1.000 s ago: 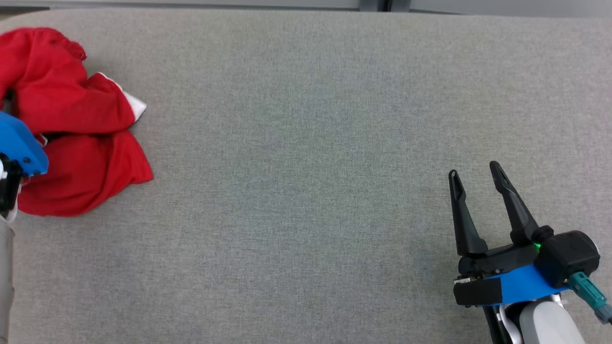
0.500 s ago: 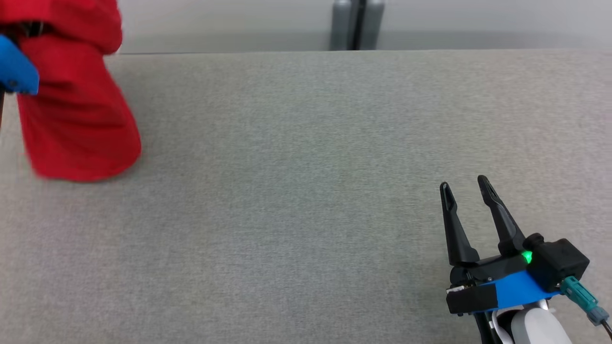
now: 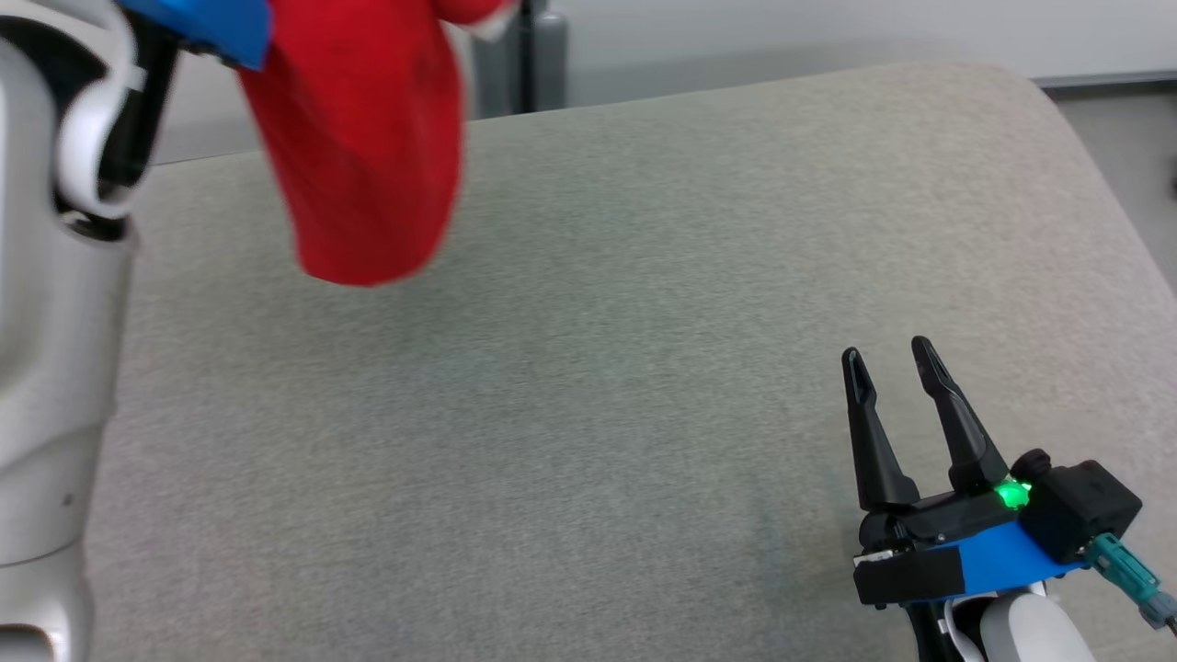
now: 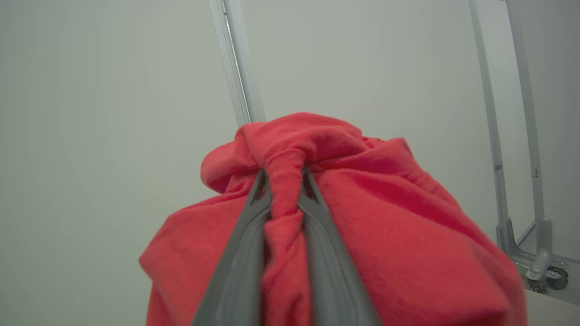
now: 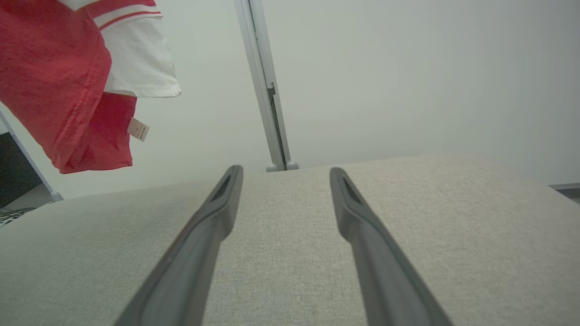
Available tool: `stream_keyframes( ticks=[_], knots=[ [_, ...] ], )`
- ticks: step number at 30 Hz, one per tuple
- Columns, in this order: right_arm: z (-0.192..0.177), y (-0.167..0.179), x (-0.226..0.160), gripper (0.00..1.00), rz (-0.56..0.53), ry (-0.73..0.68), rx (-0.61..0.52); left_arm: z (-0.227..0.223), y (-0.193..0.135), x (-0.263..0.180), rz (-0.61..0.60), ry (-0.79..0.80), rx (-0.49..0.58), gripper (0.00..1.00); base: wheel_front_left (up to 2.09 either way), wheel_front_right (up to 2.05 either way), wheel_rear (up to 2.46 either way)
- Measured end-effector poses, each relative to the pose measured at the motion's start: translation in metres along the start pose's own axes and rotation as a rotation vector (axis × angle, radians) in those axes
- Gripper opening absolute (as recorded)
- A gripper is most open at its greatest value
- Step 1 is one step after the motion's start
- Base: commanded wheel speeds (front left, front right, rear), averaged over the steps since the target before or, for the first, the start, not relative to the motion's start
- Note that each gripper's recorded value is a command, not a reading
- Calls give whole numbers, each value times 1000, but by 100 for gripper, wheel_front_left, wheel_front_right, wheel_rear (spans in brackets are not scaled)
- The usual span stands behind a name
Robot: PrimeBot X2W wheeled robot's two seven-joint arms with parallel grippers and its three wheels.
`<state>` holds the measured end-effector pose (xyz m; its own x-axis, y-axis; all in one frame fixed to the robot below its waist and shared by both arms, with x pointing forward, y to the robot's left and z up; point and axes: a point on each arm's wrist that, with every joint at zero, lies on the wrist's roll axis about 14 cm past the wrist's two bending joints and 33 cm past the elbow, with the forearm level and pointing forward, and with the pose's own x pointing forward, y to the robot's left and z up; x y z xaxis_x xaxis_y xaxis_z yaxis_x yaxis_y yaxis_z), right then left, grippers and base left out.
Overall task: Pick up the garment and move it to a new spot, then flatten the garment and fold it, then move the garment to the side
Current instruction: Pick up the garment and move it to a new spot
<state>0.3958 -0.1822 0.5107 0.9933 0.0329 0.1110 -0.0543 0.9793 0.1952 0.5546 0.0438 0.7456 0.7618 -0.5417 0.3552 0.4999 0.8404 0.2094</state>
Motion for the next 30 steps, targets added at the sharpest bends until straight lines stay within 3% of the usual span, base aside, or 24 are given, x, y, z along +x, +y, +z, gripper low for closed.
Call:
stream_keyframes(
  ticks=[5, 9, 18, 25, 26, 27, 30],
  knots=[
    [6, -17, -11, 100, -57, -10, 1, -17, -53, 15, -115, 11, -71, 0, 0, 0, 0],
    [7, -23, -15, 100, -76, -7, 0, -70, -83, 4, -161, 117, -150, 0, 0, 0, 0],
    [5, -24, -12, 100, -75, -3, -15, -195, -139, -83, -197, 431, -291, 0, 0, 0, 0],
    [-3, -13, -12, 100, -44, 19, -5, -231, -182, -147, -210, 562, -379, 0, 0, 0, 0],
    [-4, -11, -12, 100, -39, 23, -3, -231, -183, -150, -207, 557, -374, 94, 0, 0, 0],
    [-4, -9, -11, 100, -33, 22, -1, -229, -182, -150, -196, 542, -377, 100, 0, 0, 0],
    [-2, -2, -8, 100, -11, 13, 1, -218, -174, -147, -150, 473, -378, 100, 0, 0, 0]
  ],
)
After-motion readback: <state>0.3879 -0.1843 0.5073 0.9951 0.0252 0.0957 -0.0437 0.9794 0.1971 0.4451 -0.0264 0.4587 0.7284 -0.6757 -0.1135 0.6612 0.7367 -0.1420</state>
